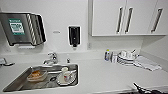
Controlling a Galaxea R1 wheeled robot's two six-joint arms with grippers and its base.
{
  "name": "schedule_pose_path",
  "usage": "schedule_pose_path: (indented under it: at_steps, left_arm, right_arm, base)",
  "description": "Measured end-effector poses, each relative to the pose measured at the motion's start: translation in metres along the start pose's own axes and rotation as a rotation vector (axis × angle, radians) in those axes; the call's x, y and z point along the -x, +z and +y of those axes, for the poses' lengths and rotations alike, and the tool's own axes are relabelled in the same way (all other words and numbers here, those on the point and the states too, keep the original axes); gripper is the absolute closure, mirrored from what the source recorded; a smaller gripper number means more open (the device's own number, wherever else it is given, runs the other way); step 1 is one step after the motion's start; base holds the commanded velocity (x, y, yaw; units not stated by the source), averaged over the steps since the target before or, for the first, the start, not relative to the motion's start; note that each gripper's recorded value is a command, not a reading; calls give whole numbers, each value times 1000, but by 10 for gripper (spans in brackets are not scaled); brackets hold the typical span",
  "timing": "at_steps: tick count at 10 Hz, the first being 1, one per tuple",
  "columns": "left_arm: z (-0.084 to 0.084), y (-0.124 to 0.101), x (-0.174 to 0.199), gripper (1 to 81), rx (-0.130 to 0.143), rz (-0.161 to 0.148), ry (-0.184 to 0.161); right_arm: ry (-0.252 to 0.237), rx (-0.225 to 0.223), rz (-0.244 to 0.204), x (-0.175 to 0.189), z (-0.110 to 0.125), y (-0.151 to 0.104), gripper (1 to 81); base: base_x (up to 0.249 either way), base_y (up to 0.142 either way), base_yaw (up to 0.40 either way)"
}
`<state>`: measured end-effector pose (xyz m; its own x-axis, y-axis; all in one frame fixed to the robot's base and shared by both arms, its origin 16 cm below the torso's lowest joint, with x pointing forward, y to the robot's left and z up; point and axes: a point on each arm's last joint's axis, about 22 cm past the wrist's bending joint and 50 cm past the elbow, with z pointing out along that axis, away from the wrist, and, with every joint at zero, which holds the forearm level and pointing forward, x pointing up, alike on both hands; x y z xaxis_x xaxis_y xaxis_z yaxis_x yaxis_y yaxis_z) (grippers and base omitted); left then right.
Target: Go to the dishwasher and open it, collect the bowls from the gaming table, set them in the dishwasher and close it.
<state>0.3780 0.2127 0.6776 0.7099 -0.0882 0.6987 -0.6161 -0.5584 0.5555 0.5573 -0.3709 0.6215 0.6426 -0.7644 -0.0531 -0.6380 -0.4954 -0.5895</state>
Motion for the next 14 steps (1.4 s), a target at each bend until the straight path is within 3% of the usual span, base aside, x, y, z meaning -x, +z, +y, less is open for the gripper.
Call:
schedule_pose_path:
  at_steps: [2,7,11,14]
  left_arm:
    - [0,0,0,10,0,0,2]
    - [0,0,0,10,1,0,4]
    - [1,1,0,10,3,1,5]
    - [3,3,0,10,10,2,6]
  right_arm:
    - [71,31,9,-6,7,4,10]
    - [85,40,9,-6,-9,41,10]
    - [123,90,18,-7,25,53,10]
    - [142,82,35,-10,35,63,10]
  base:
    - [0,0,0]
    - [0,0,0]
    - [0,0,0]
    - [0,0,0]
